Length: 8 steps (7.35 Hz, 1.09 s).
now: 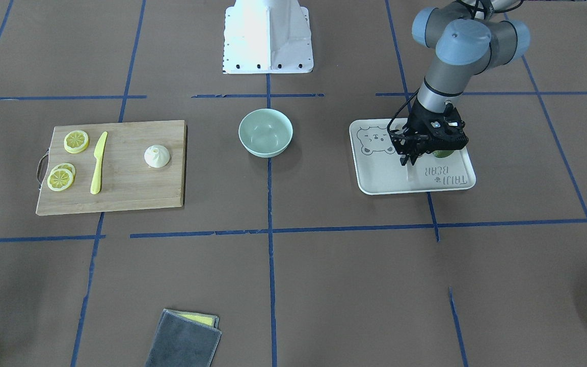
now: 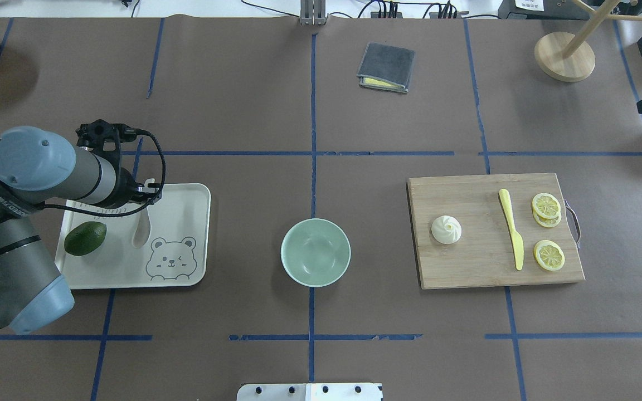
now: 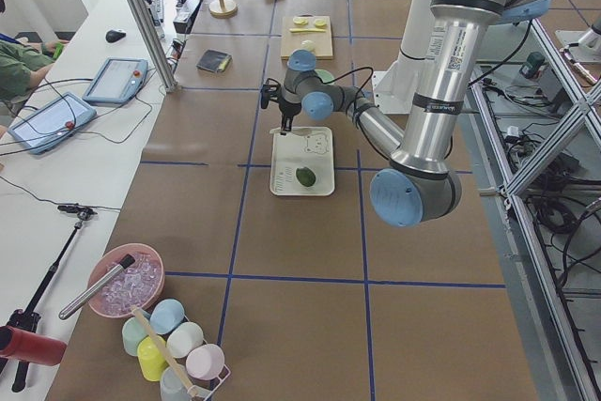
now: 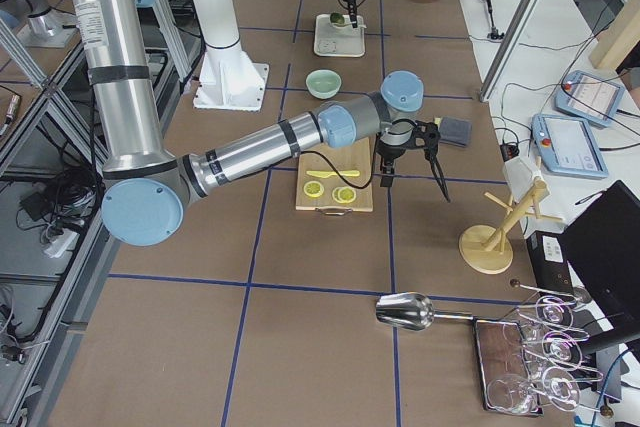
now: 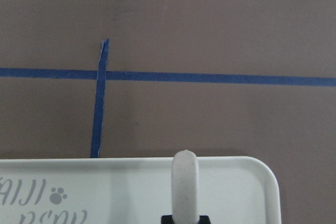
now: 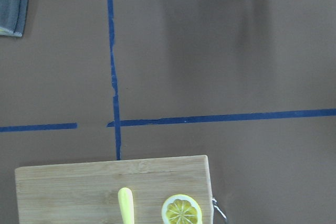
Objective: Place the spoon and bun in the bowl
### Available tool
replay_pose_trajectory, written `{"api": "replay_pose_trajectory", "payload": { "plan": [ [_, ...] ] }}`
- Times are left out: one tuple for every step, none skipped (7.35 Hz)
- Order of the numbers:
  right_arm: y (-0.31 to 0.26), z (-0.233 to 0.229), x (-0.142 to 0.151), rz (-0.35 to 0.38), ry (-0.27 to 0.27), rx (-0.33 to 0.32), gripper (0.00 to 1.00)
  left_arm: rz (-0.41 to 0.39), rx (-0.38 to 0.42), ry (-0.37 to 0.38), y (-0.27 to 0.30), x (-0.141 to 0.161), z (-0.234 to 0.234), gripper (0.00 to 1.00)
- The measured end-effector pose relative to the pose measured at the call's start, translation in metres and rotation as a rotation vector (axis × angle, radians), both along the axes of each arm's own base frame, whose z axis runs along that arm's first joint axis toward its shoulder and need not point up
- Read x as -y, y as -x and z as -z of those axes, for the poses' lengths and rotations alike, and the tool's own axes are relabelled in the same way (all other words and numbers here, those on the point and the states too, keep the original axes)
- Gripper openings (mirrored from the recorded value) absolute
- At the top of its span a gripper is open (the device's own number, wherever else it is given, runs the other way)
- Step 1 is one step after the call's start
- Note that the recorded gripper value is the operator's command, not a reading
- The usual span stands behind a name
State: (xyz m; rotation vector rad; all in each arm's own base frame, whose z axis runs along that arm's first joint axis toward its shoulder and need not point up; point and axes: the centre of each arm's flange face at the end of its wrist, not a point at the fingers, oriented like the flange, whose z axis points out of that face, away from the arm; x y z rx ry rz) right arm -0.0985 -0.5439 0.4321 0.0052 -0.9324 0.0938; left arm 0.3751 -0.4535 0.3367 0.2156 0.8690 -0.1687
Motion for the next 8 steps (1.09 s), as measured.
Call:
{"api": "replay_pose_trajectory", "payload": {
  "plan": [
    [0.03,0.014,0.001,-0.002,0.006,0.004,1.0,0.063,-0.061,0.046,-0.004,0.007,0.025,0.0],
    [0.064,0.025,-0.004,-0.018,0.006,0.004,1.0,0.11,-0.115,0.084,-0.012,0.014,0.048,0.0],
    [0.099,0.029,-0.013,-0.044,0.001,-0.004,1.0,0.147,-0.161,0.119,-0.02,0.02,0.066,0.0],
    [0.13,0.033,-0.024,-0.064,-0.009,-0.004,1.0,0.173,-0.2,0.142,-0.029,0.027,0.077,0.0],
    [0.157,0.035,-0.036,-0.076,-0.019,-0.003,1.0,0.19,-0.237,0.156,-0.036,0.032,0.084,0.0],
    [0.186,0.038,-0.05,-0.081,-0.028,-0.014,1.0,0.21,-0.279,0.174,-0.041,0.035,0.089,0.0],
    [0.216,0.041,-0.066,-0.084,-0.038,-0.031,1.0,0.225,-0.314,0.195,-0.049,0.038,0.096,0.0],
    [0.245,0.044,-0.084,-0.083,-0.05,-0.049,1.0,0.231,-0.337,0.213,-0.057,0.037,0.102,0.0]
  ]
}}
